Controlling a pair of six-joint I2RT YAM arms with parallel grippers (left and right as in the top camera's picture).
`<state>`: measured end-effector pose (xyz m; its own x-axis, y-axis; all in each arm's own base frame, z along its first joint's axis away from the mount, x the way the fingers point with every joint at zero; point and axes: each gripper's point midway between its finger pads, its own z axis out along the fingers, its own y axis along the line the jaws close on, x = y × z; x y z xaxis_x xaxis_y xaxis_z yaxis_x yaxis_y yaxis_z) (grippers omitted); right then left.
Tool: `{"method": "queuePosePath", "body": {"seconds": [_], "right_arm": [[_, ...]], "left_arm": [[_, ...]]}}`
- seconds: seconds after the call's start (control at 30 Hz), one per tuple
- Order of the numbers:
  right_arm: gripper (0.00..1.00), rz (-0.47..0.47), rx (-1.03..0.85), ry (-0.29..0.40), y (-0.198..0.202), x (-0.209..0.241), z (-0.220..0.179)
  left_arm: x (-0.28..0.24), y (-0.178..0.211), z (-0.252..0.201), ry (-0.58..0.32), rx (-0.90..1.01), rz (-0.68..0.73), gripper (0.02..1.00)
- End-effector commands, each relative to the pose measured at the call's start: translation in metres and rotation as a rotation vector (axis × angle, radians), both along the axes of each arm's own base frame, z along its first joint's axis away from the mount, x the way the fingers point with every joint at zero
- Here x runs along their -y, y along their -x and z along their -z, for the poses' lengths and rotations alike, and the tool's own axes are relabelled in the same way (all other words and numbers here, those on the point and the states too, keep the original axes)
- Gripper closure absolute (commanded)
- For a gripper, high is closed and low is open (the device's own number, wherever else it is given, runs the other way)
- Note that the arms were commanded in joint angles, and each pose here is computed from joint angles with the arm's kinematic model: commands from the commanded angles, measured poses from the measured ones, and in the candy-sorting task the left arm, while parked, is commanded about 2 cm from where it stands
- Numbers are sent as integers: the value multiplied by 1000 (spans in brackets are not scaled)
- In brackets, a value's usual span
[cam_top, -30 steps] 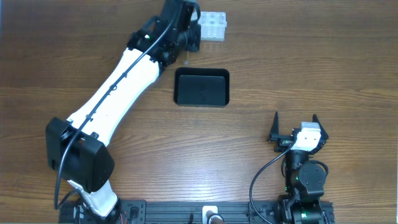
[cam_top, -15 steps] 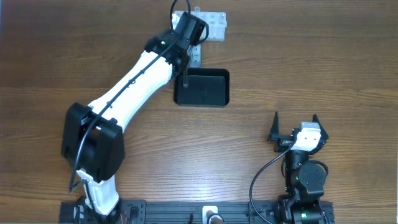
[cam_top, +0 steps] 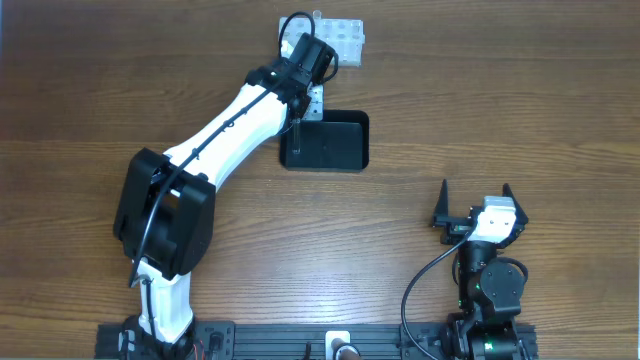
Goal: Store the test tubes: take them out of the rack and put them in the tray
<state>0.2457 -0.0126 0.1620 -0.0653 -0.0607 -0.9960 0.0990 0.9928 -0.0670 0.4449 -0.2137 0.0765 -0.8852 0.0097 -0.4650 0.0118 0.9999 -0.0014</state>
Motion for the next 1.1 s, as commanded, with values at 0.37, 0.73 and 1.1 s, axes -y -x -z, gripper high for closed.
{"method": "queuePosePath", "body": {"seconds": [0.37,0.73,1.1], "right_arm": [[9,-1,-8,4,0,0,3],[7,-1,-8,4,0,0,3],[9,-1,-8,4,0,0,3]], "left_arm": [[-6,3,32,-45,-54,-20,928],[-4,3,33,-41,-56,-17,636],[-4,-15,-56,-3,172,-11,496]]}}
